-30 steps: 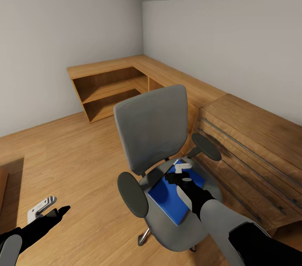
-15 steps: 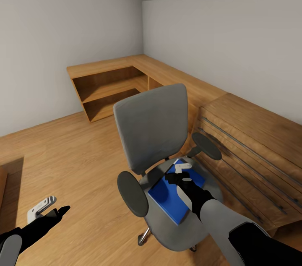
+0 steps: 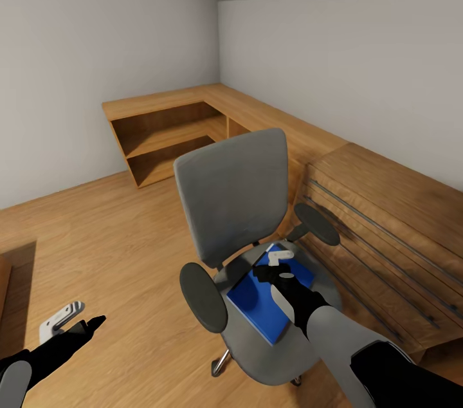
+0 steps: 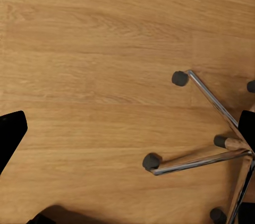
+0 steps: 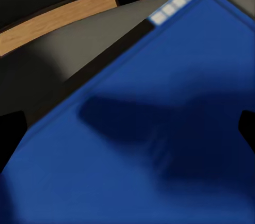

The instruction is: In the bedroom, organize the workspace by keeping the computer under the desk, ensuring the monitor is on the desk, placing the keyboard on the desk next to the monitor, placing the mouse on the desk next to the keyboard, moving the folder from the swivel chair onto the desk next to the mouse, stacking the notebook on top of the folder with the pen on top of the notebook, and positioning the swivel chair next to the desk.

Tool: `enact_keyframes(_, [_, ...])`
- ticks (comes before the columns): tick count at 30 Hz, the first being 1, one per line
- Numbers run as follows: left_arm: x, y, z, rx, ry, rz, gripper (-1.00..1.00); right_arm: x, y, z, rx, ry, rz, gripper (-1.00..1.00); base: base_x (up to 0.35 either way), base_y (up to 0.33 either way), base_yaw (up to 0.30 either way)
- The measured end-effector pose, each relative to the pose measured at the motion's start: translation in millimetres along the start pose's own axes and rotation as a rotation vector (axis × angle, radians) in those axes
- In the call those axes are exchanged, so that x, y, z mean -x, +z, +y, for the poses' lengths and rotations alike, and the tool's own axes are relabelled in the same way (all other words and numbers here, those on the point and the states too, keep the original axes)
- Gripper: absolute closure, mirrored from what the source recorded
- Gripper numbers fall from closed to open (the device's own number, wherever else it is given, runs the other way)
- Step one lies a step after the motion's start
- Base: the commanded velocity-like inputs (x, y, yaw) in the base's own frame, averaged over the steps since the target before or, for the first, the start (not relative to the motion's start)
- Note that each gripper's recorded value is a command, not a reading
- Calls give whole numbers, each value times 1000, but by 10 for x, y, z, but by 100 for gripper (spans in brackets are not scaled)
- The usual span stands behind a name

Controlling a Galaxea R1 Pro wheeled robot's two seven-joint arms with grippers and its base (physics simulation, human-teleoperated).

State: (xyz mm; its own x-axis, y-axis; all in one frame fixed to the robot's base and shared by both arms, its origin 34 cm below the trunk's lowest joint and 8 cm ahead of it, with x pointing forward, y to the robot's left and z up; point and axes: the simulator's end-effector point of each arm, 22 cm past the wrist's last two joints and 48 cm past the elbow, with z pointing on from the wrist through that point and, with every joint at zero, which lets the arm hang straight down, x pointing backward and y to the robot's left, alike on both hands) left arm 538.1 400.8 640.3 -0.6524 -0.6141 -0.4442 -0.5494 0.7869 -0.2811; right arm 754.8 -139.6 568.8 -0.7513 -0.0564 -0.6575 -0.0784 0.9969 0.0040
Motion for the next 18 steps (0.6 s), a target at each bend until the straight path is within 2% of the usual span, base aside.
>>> enact_keyframes(18, [-30,66,59,5,-6,-3,-100,-64,63,-1,0,0,0,-100,0,0,0])
